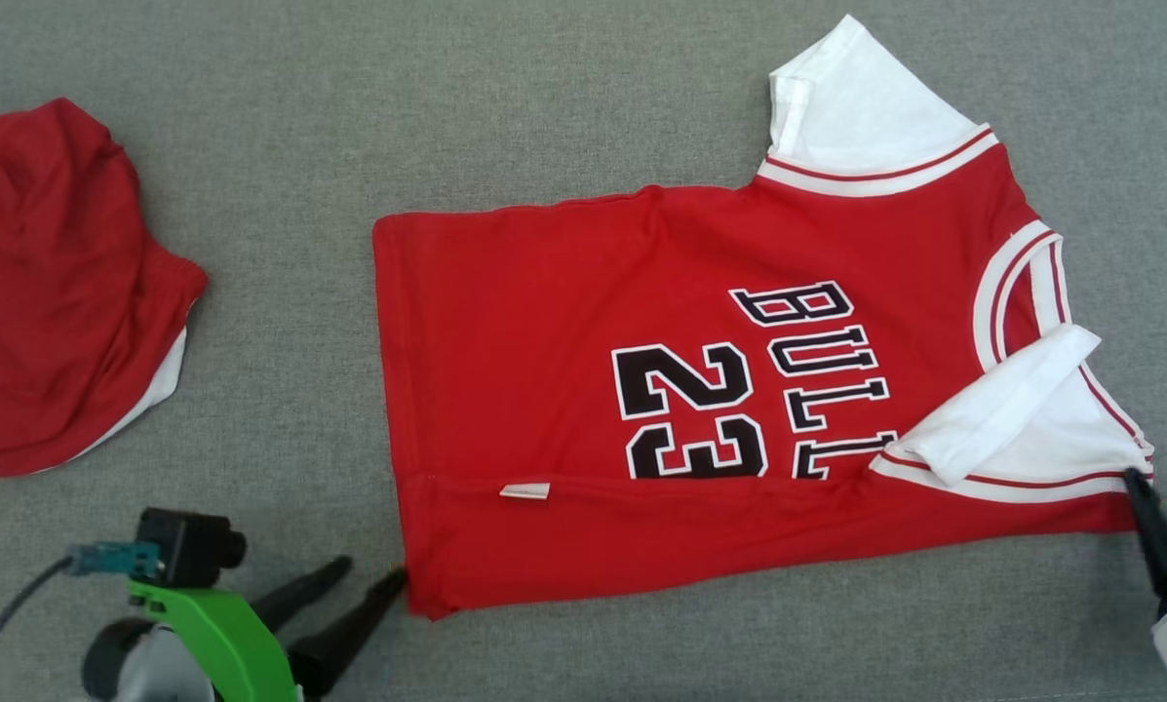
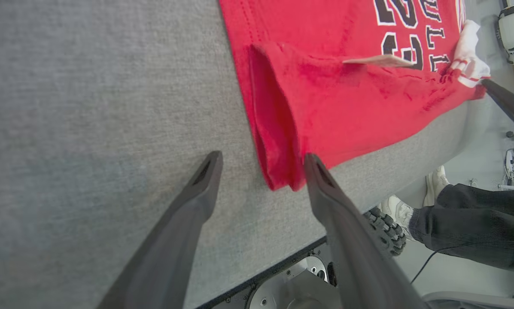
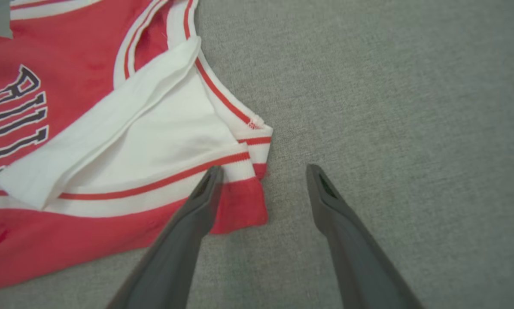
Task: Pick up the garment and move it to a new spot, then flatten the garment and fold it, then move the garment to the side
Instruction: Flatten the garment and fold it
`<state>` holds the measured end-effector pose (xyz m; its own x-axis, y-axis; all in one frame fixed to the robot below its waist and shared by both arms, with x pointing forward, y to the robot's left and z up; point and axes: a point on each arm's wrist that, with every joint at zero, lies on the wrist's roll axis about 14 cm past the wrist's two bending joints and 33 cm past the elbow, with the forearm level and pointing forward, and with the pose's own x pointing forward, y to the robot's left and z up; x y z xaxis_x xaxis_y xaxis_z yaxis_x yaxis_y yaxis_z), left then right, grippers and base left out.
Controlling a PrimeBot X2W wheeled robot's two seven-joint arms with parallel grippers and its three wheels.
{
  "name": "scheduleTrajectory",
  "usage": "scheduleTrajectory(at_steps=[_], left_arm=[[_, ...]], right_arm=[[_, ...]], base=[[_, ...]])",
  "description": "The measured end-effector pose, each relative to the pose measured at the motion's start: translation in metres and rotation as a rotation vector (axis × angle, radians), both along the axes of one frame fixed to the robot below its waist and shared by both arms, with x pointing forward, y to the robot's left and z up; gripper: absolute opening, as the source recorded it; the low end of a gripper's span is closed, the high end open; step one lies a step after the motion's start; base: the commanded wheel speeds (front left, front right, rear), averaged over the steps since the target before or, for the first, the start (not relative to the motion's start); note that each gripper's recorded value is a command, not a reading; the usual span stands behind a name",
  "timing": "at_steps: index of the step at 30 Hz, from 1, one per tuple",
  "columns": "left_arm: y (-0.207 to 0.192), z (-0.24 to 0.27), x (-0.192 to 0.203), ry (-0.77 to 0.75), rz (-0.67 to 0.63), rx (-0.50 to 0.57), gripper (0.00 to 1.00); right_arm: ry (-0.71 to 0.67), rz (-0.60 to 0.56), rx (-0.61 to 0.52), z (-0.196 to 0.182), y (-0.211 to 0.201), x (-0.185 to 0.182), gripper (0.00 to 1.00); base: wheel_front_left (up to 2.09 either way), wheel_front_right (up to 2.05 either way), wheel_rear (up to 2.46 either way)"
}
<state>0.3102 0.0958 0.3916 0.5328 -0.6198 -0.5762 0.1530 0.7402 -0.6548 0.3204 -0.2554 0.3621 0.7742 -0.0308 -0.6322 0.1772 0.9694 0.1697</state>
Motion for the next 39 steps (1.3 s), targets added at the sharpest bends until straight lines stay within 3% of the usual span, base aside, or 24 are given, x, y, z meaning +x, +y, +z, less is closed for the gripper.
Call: scheduleTrajectory(at_steps=[6,10,15,20,26,34,35,36,37,39], left_arm=[[0.044,0.013,0.055,-0.163,0.037,0.181,1.00],[0.042,0.036,0.107,-0.293,0.069,0.171,1.00],[0.036,0.031,0.143,-0.319,0.067,0.182,1.00],[0.014,0.018,0.167,-0.291,0.050,0.132,1.00],[0.023,-0.014,0.191,-0.238,0.056,0.186,1.00],[-0.021,-0.019,0.196,-0.224,-0.016,0.024,1.00],[-0.021,-0.020,0.194,-0.221,-0.026,0.023,0.91],[-0.021,-0.022,0.194,-0.219,-0.035,0.028,0.72],[-0.020,-0.022,0.194,-0.219,-0.040,0.034,0.64],[-0.018,-0.022,0.196,-0.222,-0.036,0.045,1.00]], right_arm=[[-0.193,0.110,-0.099,0.050,-0.003,0.070,1.00],[-0.321,0.202,-0.195,0.082,0.006,0.129,1.00],[-0.399,0.278,-0.179,0.093,0.043,0.187,1.00],[-0.401,0.331,-0.155,0.083,0.071,0.228,1.00],[-0.373,0.385,-0.176,0.059,0.092,0.266,1.00],[-0.245,0.418,-0.190,-0.003,0.103,0.283,1.00],[-0.239,0.421,-0.190,-0.006,0.105,0.285,1.00],[-0.233,0.423,-0.188,-0.010,0.107,0.287,1.00],[-0.229,0.426,-0.186,-0.012,0.110,0.289,1.00],[-0.227,0.430,-0.180,-0.015,0.114,0.293,1.00]], base=[[0.00,0.00,0.00],[0.00,0.00,0.00],[0.00,0.00,0.00],[0.00,0.00,0.00],[0.00,0.00,0.00],[0.00,0.00,0.00],[0.00,0.00,0.00],[0.00,0.00,0.00],[0.00,0.00,0.00],[0.00,0.00,0.00]])
